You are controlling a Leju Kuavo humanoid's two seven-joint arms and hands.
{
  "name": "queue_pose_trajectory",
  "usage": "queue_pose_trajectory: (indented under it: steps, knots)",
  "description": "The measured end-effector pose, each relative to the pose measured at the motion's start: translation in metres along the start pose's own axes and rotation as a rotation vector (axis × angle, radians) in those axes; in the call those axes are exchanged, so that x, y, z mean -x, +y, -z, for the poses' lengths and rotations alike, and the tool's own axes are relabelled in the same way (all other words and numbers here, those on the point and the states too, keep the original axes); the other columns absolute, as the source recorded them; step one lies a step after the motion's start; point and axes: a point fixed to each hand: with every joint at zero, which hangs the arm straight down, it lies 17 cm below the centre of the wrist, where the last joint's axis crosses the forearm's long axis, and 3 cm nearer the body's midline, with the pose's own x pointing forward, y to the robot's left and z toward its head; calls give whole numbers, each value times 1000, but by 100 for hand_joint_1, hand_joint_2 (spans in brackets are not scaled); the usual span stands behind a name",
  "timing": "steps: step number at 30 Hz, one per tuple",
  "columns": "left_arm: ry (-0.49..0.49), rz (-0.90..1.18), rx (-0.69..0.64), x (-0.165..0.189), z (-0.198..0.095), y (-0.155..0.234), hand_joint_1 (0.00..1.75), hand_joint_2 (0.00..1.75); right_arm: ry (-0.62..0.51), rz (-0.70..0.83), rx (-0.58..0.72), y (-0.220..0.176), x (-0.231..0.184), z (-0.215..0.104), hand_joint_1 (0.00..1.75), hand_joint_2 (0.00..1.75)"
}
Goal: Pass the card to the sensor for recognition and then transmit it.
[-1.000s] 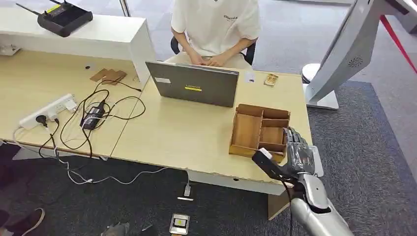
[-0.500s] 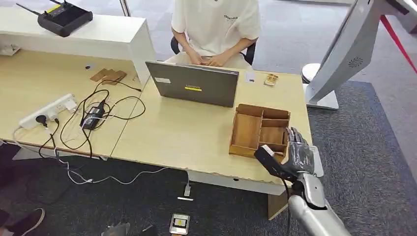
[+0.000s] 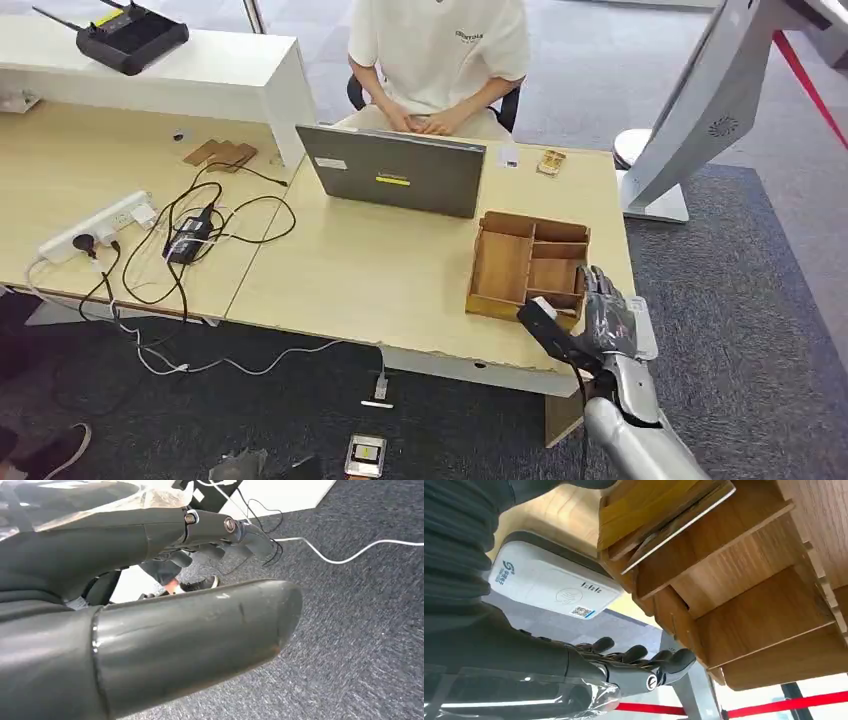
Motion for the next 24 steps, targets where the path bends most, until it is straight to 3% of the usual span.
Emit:
queue_pose_trajectory:
  steps: [24]
  knots:
    - [-2,-4,4,-2,0,-1,0,0,-63,41,-7,-2,-35,4,0,175]
